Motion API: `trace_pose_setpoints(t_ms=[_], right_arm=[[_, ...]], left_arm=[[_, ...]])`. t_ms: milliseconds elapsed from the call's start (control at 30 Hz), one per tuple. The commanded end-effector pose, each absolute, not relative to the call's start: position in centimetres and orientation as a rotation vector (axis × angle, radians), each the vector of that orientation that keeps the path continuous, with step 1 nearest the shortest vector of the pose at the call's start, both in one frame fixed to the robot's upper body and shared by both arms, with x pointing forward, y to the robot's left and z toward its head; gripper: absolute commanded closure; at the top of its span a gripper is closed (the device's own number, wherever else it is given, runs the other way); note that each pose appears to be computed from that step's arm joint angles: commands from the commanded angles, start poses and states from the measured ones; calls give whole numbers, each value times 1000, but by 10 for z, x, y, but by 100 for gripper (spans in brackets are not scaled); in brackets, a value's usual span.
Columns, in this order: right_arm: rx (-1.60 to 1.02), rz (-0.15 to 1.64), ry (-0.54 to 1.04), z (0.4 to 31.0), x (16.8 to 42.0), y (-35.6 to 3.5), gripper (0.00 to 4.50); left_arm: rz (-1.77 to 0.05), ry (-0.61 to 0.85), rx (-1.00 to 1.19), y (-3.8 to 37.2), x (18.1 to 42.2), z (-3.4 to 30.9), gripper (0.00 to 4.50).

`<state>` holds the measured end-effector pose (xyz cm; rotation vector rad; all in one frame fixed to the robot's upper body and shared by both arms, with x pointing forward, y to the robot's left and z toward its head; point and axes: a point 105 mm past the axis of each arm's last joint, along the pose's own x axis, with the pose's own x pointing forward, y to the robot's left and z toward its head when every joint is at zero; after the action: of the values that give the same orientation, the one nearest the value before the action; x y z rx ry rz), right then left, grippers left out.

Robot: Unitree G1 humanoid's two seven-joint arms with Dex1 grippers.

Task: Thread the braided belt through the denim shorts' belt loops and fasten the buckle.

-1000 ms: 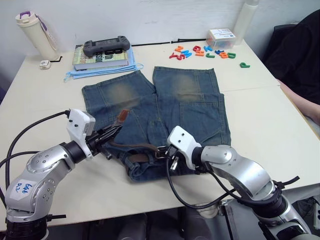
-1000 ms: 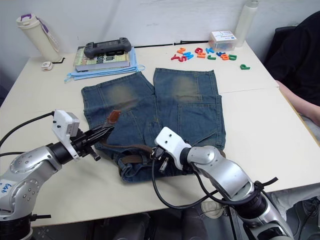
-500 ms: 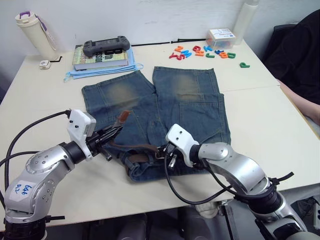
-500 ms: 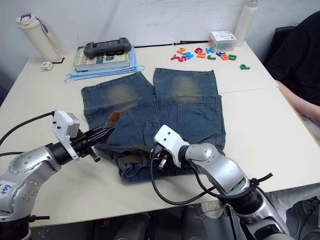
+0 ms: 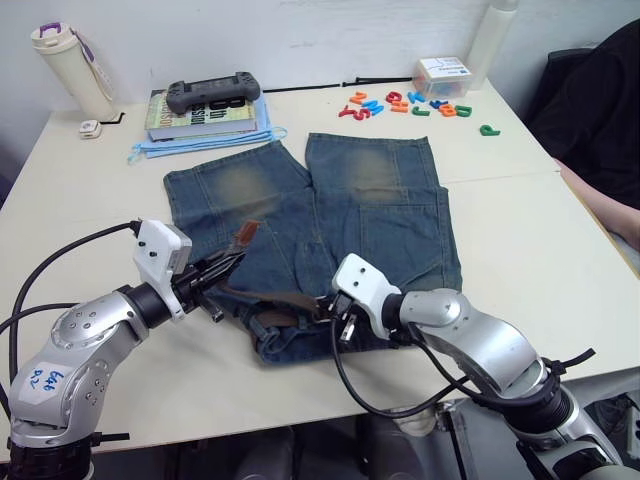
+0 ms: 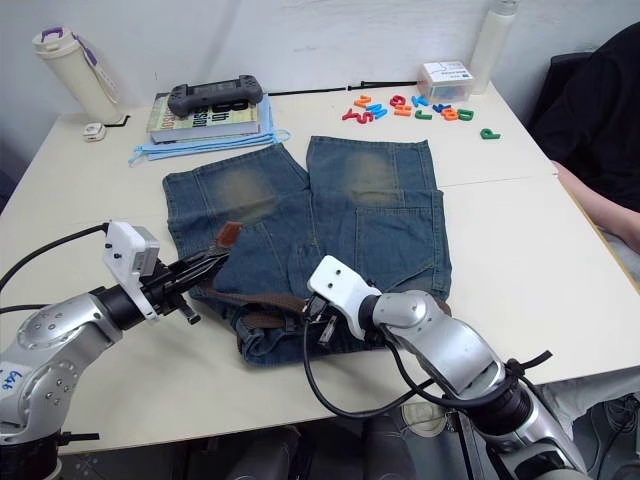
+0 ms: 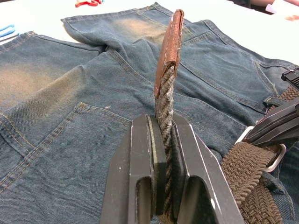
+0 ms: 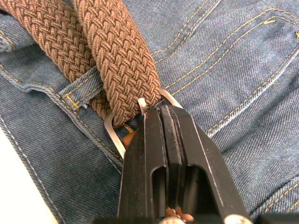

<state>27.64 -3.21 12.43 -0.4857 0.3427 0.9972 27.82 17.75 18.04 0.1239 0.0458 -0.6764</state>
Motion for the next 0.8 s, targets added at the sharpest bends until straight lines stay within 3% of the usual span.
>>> trace_pose_setpoints(t_ms=[33,800], right_arm=[[-514,1030,346,122,269,-28,438],[-878,972,349,78,241,-24,438]], left_arm=[[-681,3,160,176,276,190,450],[-722,-33,109,149,286,200,450]])
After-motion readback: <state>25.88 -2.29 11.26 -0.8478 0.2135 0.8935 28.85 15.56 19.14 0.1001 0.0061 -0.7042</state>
